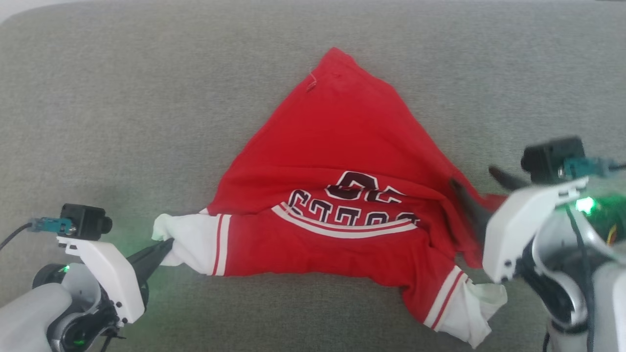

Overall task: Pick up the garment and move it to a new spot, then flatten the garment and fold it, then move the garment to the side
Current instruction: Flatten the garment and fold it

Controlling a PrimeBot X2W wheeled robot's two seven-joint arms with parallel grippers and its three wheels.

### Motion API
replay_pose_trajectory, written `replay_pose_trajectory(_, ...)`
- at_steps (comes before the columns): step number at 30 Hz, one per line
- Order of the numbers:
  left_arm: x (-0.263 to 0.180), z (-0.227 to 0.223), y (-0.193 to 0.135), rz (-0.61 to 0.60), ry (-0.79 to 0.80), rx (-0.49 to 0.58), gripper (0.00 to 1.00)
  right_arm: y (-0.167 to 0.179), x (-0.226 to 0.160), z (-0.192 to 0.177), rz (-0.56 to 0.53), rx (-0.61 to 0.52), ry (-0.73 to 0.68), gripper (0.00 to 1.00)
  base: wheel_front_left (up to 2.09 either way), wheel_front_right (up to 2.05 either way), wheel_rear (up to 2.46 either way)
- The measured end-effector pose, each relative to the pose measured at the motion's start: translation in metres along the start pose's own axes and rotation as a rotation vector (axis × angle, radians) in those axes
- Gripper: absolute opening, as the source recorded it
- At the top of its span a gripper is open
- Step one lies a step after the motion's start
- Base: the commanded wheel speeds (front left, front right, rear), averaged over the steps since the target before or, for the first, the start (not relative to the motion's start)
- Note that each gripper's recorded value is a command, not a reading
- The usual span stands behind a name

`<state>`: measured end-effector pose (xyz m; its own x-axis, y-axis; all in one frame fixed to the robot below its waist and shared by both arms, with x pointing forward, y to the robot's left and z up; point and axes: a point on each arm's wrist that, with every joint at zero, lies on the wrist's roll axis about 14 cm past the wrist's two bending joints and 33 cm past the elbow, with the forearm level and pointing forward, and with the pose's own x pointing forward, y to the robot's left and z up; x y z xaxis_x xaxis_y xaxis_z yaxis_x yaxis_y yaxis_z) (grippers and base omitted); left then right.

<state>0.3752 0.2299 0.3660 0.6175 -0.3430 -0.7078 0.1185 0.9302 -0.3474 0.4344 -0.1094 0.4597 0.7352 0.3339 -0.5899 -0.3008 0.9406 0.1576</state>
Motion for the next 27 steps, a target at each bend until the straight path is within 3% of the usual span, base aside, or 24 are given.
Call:
replay_pose_trajectory(13, -0.011, -0.009, 0.002, 0.013, -0.023, -0.036, 0.0, 0.026, 0.088, 0.074, 0.106, -0.14, -0.088, 1.0, 0.0, 0.0, 0.0)
replay_pose_trajectory(17, -0.014, -0.011, 0.006, 0.025, -0.039, -0.061, 0.0, 0.038, 0.131, 0.084, 0.134, -0.182, -0.027, 1.0, 0.0, 0.0, 0.0)
replay_pose_trajectory(27, -0.016, -0.018, 0.016, 0.064, -0.046, -0.107, 0.0, 0.051, 0.194, 0.06, 0.145, -0.246, 0.223, 1.0, 0.0, 0.0, 0.0)
